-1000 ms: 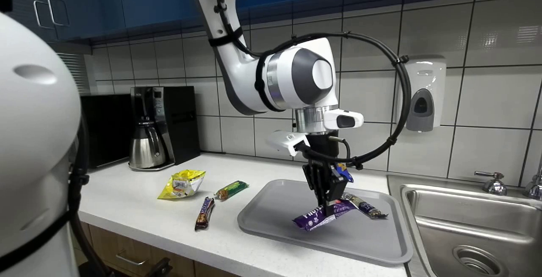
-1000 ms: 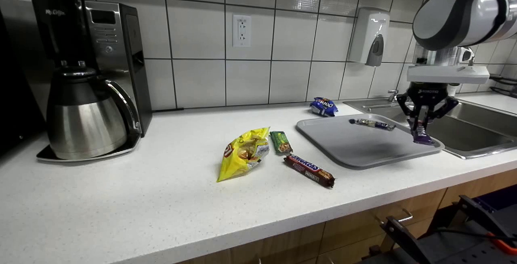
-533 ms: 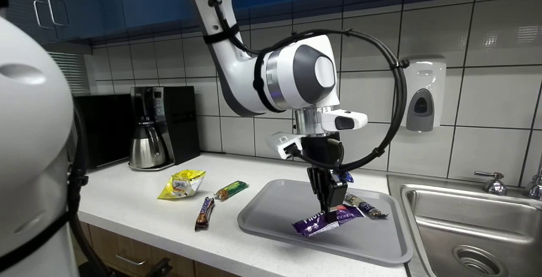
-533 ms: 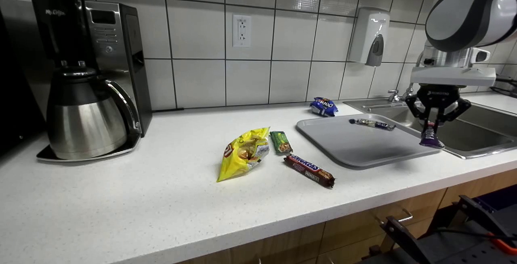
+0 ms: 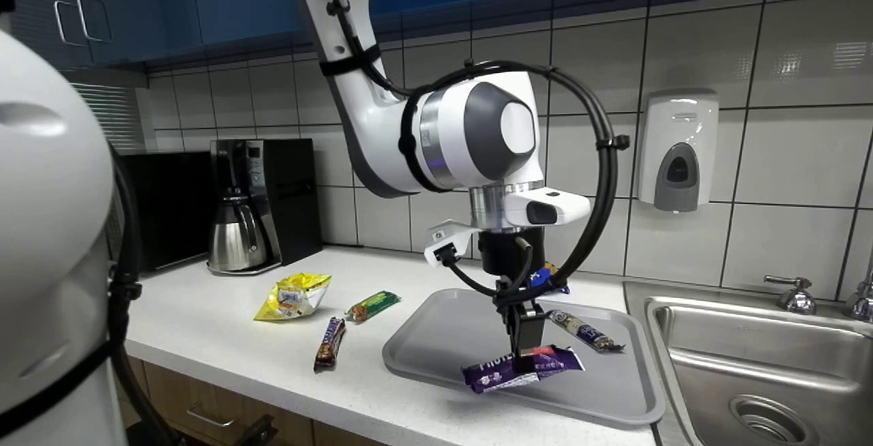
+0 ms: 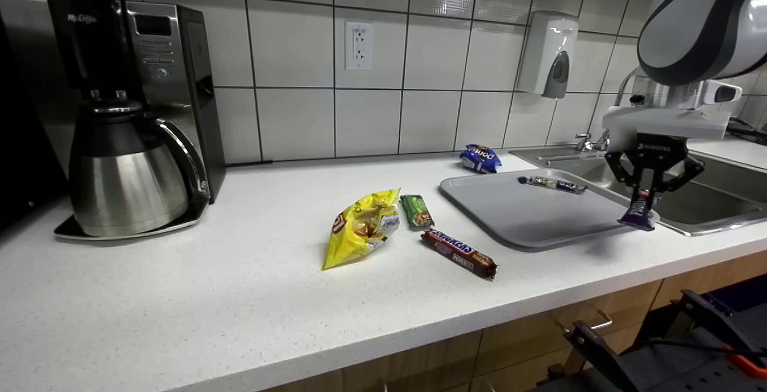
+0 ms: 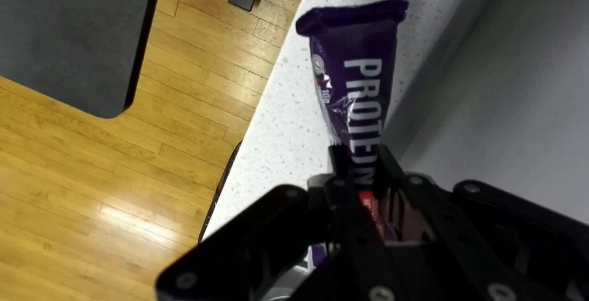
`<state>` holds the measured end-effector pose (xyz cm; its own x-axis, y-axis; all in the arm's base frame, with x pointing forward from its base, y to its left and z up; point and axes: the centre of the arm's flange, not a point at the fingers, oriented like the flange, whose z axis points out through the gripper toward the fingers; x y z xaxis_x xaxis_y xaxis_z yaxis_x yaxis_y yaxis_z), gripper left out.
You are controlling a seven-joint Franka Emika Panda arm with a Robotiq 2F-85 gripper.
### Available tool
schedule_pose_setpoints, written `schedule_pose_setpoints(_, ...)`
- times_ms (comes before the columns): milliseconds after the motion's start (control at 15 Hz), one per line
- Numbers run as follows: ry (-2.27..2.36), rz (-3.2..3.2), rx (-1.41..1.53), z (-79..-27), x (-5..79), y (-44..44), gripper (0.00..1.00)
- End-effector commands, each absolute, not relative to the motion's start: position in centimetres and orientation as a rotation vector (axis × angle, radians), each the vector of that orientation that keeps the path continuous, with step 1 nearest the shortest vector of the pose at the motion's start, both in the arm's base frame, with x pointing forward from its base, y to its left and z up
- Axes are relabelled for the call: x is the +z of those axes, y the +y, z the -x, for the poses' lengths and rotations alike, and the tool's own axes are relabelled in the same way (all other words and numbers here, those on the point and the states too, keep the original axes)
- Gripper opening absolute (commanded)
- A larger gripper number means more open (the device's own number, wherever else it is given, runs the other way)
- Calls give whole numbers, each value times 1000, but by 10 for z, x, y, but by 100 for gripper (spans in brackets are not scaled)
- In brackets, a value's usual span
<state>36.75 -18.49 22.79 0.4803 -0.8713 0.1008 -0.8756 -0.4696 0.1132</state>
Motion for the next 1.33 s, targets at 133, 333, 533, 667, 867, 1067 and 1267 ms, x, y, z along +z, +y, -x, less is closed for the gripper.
schedule_pose_setpoints(133, -1687, -2501, 142, -360, 222, -172, 5)
schedule_pose_setpoints(333, -1771, -2464, 185, -355, 217, -168, 5)
schedule_pose_setpoints(533, -1845, -2421, 210, -348, 210, -164, 5)
schedule_pose_setpoints(667, -1887, -2391, 225, -345, 207, -161, 5)
schedule_pose_setpoints(867, -1924, -2350, 245, -340, 204, -156, 5)
schedule_pose_setpoints(1067, -1954, -2311, 246, -339, 199, -155, 5)
schedule_pose_setpoints(1267, -1974, -2279, 234, -336, 191, -154, 5)
